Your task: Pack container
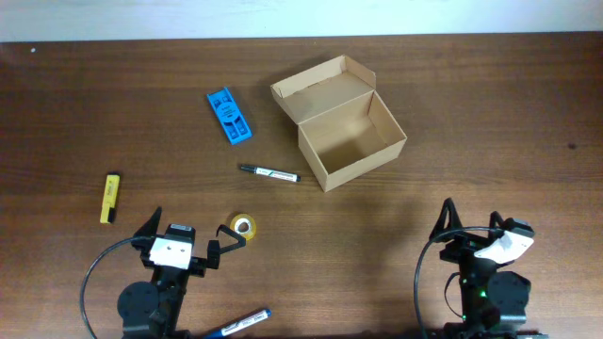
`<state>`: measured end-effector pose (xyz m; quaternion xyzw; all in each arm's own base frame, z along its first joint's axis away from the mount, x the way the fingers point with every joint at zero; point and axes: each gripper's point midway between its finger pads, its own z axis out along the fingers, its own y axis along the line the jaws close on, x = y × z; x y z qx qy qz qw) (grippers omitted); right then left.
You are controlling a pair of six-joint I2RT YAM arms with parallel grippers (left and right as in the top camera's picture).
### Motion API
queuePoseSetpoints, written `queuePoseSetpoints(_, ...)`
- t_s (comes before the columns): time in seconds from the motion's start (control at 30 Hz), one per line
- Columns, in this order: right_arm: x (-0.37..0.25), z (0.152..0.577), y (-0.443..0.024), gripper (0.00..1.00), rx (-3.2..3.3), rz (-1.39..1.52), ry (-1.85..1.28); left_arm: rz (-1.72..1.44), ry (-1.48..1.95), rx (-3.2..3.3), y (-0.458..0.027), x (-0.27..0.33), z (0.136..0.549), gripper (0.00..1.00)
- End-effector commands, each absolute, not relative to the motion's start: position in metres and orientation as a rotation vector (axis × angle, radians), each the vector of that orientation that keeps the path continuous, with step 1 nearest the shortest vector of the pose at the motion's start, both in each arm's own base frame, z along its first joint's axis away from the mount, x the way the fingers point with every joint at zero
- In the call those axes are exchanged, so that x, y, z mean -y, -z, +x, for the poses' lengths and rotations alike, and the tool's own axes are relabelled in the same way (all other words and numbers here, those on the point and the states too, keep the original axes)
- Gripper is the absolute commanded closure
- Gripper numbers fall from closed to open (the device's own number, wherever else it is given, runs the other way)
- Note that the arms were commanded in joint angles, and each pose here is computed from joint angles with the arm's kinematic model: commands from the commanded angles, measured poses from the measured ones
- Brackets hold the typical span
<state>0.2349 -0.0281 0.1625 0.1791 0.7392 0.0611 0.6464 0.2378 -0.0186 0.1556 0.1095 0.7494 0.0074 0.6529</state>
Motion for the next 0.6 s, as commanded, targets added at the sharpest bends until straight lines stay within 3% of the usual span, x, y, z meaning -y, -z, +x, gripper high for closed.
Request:
queuePoseSetpoints(0.0, 0.0269, 0.2369, -0.1496, 0.0, -1.693, 0.414, -0.15, 0.245, -0.012, -1.706, -0.1532, 0.019, 0.238, 0.0)
queuePoseSetpoints(0.57, 0.0301, 0.2371, -0.151, 0.01, -1.68, 0.425, -0.136, 0.245, -0.012, -1.706, -0.1532, 0.019, 0.238, 0.0)
